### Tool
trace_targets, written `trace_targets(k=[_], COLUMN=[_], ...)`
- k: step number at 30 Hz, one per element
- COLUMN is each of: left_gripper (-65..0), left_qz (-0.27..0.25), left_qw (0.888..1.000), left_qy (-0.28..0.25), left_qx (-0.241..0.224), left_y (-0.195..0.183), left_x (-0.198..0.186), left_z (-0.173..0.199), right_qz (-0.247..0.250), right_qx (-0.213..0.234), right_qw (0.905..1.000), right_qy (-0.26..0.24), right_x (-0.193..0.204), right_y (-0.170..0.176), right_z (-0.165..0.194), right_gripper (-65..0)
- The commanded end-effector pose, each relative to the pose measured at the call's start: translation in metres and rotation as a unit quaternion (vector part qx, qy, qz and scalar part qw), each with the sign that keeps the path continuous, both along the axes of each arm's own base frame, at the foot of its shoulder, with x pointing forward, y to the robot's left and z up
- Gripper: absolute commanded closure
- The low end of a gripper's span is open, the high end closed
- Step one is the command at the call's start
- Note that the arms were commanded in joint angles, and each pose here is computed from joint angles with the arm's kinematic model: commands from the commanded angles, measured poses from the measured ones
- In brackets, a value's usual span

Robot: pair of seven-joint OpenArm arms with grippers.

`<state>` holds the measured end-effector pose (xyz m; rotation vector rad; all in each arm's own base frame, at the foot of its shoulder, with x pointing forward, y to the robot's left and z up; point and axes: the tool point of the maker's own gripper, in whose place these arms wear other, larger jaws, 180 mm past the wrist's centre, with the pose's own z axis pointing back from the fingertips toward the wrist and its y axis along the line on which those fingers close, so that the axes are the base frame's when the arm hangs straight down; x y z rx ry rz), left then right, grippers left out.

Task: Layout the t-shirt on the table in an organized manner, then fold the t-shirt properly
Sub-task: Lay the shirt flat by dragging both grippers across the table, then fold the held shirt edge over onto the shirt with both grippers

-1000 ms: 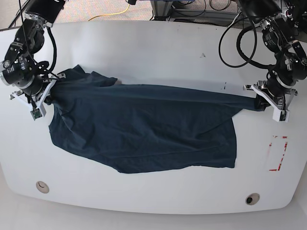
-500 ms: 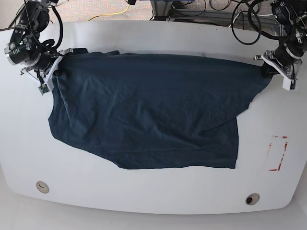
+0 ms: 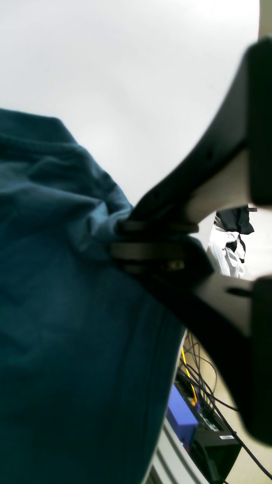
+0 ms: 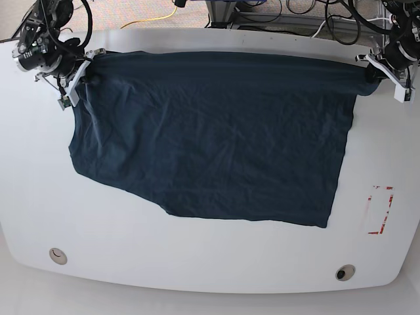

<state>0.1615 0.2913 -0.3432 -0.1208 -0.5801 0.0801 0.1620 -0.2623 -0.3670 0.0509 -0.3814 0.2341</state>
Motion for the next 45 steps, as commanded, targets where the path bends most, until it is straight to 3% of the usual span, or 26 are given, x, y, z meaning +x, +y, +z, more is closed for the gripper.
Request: trace_targets(k=[1,14,38,45], left_gripper=[0.0,0.0,0.0,0.0], left_qz=[-0.002,0.008,0.007,0.007], left_qw=[1.0,0.999,0.999,0.998], left_qy=[-0.011,-0.015,-0.016,-0.041], left_qx=[0.017,0.041,0.039,0.038], left_y=[0.008,0.027,0.027,0.026], left_x=[0.002,0.002,0.002,0.018], left_z=[0.009,0.019,0.019,0.027], right_qz=[0.002,-0.003,-0.002,-0.002], right_qx=[-0.017,-0.006,-0.007,-0.007], right_qw=[0.9998,1.0,1.0,0.9999], right_qy=[-0.009,-0.004,-0.006,-0.012], right_x=[0.002,-0.002,-0.001,0.004], right_y=[-0.008,-0.001,-0.002,-0.002], right_z=[0.007,0.002,0.003,0.005], right_gripper=[0.0,0.0,0.0,0.0])
